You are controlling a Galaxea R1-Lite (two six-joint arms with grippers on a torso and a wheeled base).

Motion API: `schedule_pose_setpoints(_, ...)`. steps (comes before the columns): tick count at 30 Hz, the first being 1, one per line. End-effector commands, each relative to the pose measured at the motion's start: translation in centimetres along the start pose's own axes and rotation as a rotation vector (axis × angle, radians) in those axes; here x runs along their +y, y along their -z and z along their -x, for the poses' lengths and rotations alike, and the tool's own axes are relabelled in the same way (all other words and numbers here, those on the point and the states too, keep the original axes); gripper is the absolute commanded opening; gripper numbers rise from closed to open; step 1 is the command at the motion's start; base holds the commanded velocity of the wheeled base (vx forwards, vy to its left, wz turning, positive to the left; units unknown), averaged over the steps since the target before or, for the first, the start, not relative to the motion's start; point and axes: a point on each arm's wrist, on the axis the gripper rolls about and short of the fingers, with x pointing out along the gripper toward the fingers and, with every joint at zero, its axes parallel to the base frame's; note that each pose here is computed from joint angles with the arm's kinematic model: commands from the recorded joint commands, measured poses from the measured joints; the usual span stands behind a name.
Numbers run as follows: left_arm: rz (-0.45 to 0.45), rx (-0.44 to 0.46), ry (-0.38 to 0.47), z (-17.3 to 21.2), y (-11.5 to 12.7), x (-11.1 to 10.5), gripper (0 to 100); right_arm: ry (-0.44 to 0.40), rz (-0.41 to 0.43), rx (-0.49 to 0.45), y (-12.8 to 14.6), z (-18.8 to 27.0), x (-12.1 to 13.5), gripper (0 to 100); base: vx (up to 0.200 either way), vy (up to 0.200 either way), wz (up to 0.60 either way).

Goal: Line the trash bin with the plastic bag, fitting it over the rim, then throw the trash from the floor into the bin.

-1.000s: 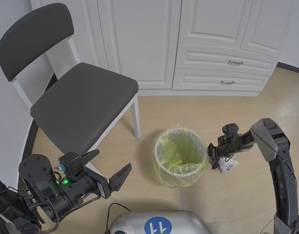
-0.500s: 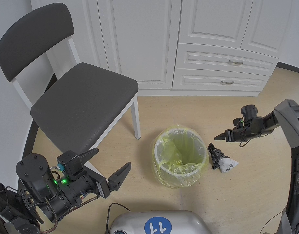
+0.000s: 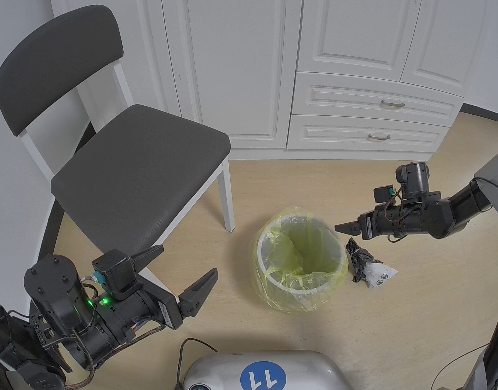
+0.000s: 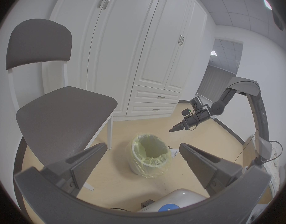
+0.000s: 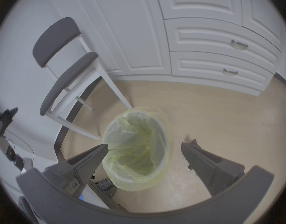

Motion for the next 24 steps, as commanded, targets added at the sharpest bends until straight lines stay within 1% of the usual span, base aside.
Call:
schedule_pose_setpoints(1, 0.002, -0.008, 0.000, 0.1, -0.2, 0.0, 100, -0.088, 0.073, 0.016, 1.9, -1.0, 4.1, 100, 0.000, 0.000, 0.00)
schedule_pose_setpoints(5, 0.002, -0.008, 0.000, 0.1, -0.2, 0.0, 100, -0.129, 0.071, 0.085, 3.9, -3.4, 5.6, 100, 0.000, 0.000, 0.00)
schedule_pose_setpoints(7, 0.002, -0.008, 0.000, 0.1, -0.2, 0.0, 100, -0.136, 0.074, 0.121, 4.9, -4.6, 6.2, 100, 0.000, 0.000, 0.00)
schedule_pose_setpoints(10, 0.001, -0.007, 0.000, 0.0, -0.1, 0.0, 100, -0.097, 0.079, 0.170, 6.5, -7.0, 6.5, 100, 0.000, 0.000, 0.00)
schedule_pose_setpoints(12, 0.001, -0.005, 0.000, 0.0, -0.1, 0.0, 100, -0.063, 0.062, 0.183, 7.2, -8.5, 6.3, 100, 0.000, 0.000, 0.00)
schedule_pose_setpoints(13, 0.001, -0.005, 0.000, 0.0, -0.1, 0.0, 100, -0.063, 0.062, 0.183, 7.2, -8.5, 6.3, 100, 0.000, 0.000, 0.00)
schedule_pose_setpoints(15, 0.001, -0.005, 0.000, 0.0, -0.1, 0.0, 100, -0.043, -0.003, 0.153, 7.2, -9.7, 6.3, 100, 0.000, 0.000, 0.00)
schedule_pose_setpoints(16, 0.001, -0.005, 0.000, 0.0, -0.1, 0.0, 100, -0.043, -0.009, 0.147, 7.2, -9.8, 6.2, 0, 0.000, 0.000, 0.00)
schedule_pose_setpoints(17, 0.001, -0.002, 0.000, 0.0, 0.0, 0.0, 100, -0.040, -0.039, 0.118, 6.8, -10.0, 6.2, 0, 0.000, 0.000, 0.00)
schedule_pose_setpoints(19, 0.001, -0.004, 0.001, 0.0, -0.1, 0.0, 100, -0.040, -0.043, 0.116, 6.8, -10.1, 6.1, 0, 0.000, 0.000, 0.00)
schedule_pose_setpoints(20, 0.000, 0.001, 0.001, -0.1, 0.0, 0.0, 100, -0.037, -0.063, 0.104, 6.6, -10.4, 6.1, 0, 0.000, 0.000, 0.00)
schedule_pose_setpoints(24, -0.001, 0.008, 0.000, -0.2, 0.2, 0.0, 100, -0.037, -0.080, 0.121, 7.5, -11.7, 6.0, 0, 0.000, 0.000, 0.00)
